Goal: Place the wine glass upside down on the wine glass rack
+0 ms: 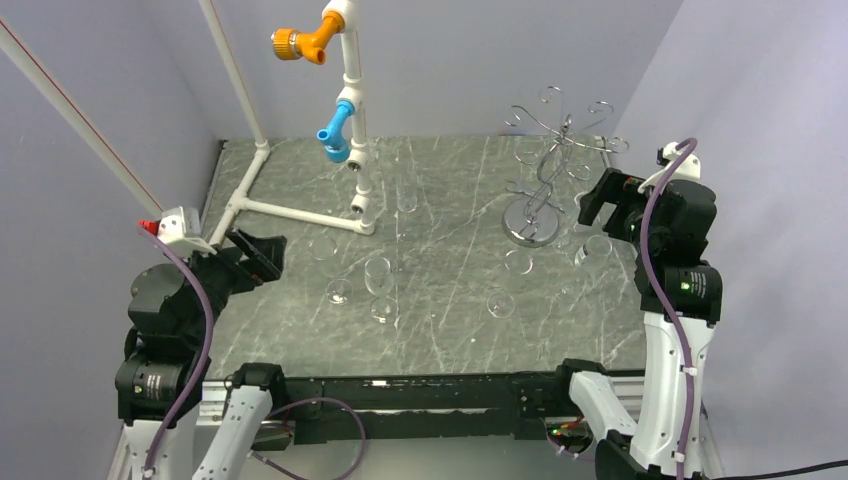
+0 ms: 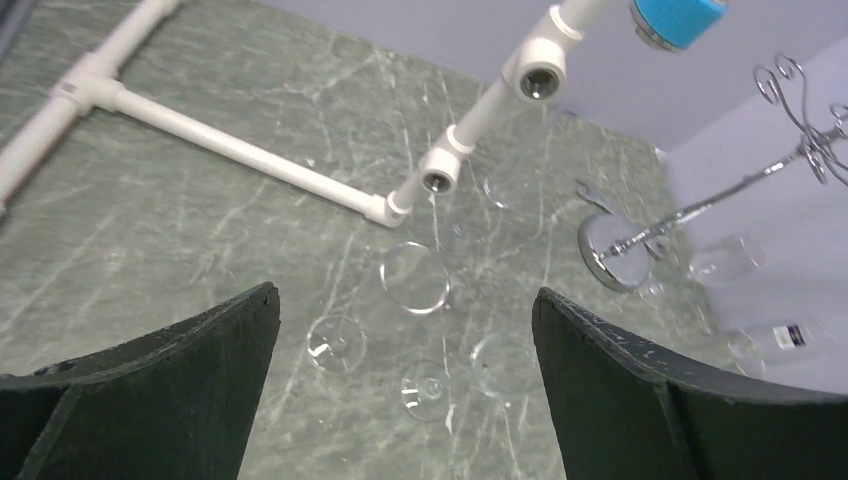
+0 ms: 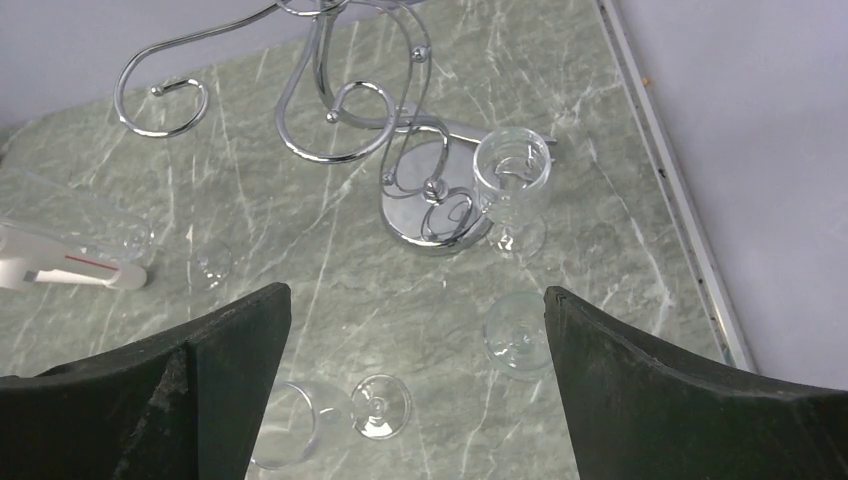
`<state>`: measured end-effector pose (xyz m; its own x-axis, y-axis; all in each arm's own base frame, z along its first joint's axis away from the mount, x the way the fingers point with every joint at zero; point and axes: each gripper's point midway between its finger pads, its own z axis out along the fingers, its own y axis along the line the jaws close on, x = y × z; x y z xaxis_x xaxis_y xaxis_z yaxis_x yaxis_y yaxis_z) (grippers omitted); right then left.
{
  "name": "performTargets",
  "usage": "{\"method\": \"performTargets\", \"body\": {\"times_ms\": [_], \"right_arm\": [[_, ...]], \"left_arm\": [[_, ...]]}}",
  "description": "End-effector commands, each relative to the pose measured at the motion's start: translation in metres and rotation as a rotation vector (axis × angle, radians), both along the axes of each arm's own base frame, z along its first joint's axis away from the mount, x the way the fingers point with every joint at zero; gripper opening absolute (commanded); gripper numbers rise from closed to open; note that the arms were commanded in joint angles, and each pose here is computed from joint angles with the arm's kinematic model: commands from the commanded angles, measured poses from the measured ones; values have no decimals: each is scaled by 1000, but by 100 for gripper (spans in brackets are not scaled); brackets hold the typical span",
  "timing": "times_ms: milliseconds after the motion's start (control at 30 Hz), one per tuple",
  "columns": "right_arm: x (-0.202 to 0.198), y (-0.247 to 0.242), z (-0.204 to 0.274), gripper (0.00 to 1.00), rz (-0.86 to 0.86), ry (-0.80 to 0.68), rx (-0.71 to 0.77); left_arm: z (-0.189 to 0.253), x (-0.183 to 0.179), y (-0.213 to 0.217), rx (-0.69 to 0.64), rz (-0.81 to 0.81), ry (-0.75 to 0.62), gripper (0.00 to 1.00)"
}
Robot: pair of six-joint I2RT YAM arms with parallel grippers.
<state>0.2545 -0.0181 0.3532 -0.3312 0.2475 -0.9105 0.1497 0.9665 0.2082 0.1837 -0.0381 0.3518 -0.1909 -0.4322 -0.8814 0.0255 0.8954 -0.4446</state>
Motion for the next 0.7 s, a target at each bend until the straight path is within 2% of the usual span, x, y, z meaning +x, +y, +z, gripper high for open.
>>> {"method": "performTargets", "body": {"times_ms": [0, 67, 133, 333, 500, 667], "right_arm": [[0, 8, 13, 100, 46, -44, 6], [1, 17, 10, 100, 116, -48, -17], [-1, 34, 9, 100, 256, -79, -59], [-43, 118, -1, 100, 914, -251, -177], [-52, 133, -21, 100, 1080, -222, -165], [-46, 144, -36, 100, 1156, -170, -172]], "left_arm": [[-1, -6, -22, -53, -114, 42, 99], [-5, -6, -25, -64, -131, 62, 99], [-11, -6, -28, -71, -142, 91, 99], [-38, -6, -33, -98, -156, 239, 99], [-65, -2, -39, -141, -170, 351, 99], [-91, 8, -47, -185, -184, 476, 99]]}}
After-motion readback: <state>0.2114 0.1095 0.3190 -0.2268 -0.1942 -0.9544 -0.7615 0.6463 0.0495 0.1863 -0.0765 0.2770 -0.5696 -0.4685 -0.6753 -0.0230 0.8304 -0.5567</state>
